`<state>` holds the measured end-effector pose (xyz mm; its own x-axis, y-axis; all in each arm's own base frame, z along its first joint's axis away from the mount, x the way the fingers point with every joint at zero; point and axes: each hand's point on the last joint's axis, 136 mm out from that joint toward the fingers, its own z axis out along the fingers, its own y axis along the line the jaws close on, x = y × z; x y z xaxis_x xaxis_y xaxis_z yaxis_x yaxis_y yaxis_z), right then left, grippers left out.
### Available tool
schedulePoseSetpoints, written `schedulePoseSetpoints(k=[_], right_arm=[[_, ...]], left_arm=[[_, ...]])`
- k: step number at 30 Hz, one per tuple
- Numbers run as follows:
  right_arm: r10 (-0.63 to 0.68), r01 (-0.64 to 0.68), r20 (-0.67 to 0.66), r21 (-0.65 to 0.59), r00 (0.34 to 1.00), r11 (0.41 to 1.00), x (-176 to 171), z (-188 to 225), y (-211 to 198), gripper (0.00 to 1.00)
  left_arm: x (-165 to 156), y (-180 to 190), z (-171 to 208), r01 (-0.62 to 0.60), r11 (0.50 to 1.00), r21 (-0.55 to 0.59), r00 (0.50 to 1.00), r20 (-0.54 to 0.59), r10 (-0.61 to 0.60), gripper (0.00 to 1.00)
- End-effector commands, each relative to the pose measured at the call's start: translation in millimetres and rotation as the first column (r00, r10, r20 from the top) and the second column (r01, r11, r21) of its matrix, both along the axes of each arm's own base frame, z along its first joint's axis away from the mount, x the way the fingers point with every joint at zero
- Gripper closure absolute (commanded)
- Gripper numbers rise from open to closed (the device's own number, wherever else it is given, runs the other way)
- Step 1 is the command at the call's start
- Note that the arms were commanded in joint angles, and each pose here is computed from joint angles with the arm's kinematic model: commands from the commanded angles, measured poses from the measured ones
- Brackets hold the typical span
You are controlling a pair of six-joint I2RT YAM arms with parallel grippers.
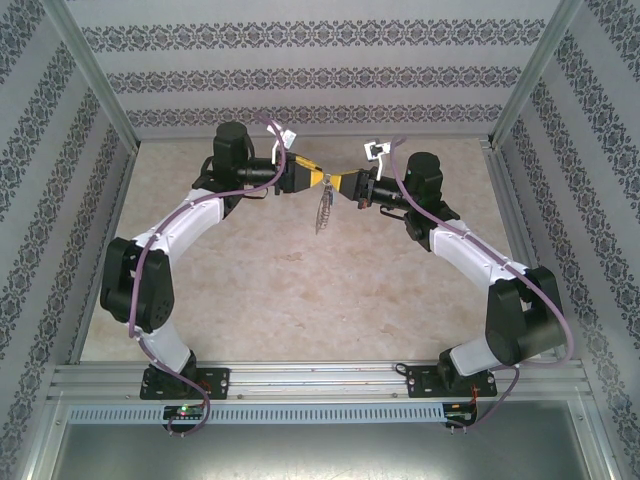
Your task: Put the keys on the keyring
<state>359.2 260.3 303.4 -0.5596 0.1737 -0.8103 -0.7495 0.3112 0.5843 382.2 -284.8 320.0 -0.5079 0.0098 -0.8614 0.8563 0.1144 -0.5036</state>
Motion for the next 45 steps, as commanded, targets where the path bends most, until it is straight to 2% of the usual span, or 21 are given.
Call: schedulePoseSetpoints(k=[1, 12, 18, 20, 27, 29, 31, 32, 38, 45], right_arm=[[0.026, -0.027, 0.078, 0.012, 0.997, 1.0, -2.7, 19.7, 1.2, 1.0], [0.025, -0.026, 0.076, 0.013, 0.997, 1.0, -2.3, 18.5, 1.4, 1.0], [0.02, -0.021, 0.074, 0.011, 0.997, 1.0, -1.0, 16.8, 1.0, 1.0], [0.021, -0.022, 0.072, 0.01, 0.997, 1.0, -0.9, 16.0, 1.3, 1.0], [0.009, -0.01, 0.059, 0.014, 0.998, 1.0, 1.1, 16.0, -2.7, 0.99], [-0.028, 0.027, 0.049, 0.025, 0.998, 0.999, 2.6, 16.3, -12.2, 0.76], [-0.084, 0.083, 0.048, 0.034, 0.995, 0.996, 0.9, 15.7, -24.6, 0.6], [-0.119, 0.117, 0.049, 0.033, 0.992, 0.993, -0.7, 14.0, -30.0, 0.56], [-0.27, 0.27, 0.034, 0.004, 0.962, 0.963, -9.9, -10.1, -48.2, 0.44], [-0.328, 0.333, 0.065, -0.078, 0.942, 0.94, -21.9, -38.2, -39.6, 0.33]], left_arm=[[-1.9, -6.1, 4.6, 0.036, 0.999, -0.002, 0.999, 0.026, -0.036, 0.66], [-3.3, -17.1, -0.9, 0.059, 0.998, 0.007, 0.998, 0.017, -0.059, 0.66], [-6.4, -20.9, -1.7, 0.079, 0.997, 0.007, 0.997, 0.016, -0.079, 0.81], [-6.6, -21.6, -2.0, 0.078, 0.997, 0.007, 0.997, 0.017, -0.078, 0.9], [-5.6, -23.1, 1.8, 0.057, 0.998, -0.02, 0.998, 0.022, -0.057, 1.0], [-3.6, -22.4, 2.8, 0.033, 0.999, -0.037, 0.999, 0.014, -0.033, 1.0], [-3.0, -21.0, 5.4, 0.008, 0.998, -0.059, 1.0, 0.013, -0.007, 1.0], [-2.0, -19.6, 5.5, -0.011, 0.997, -0.071, 1.0, 0.007, 0.012, 1.0], [-3.1, -14.1, 11.0, -0.076, 0.987, -0.144, 0.997, -0.005, 0.076, 1.0], [-8.6, -11.7, 13.5, -0.118, 0.979, -0.169, 0.993, -0.026, 0.115, 1.0]])
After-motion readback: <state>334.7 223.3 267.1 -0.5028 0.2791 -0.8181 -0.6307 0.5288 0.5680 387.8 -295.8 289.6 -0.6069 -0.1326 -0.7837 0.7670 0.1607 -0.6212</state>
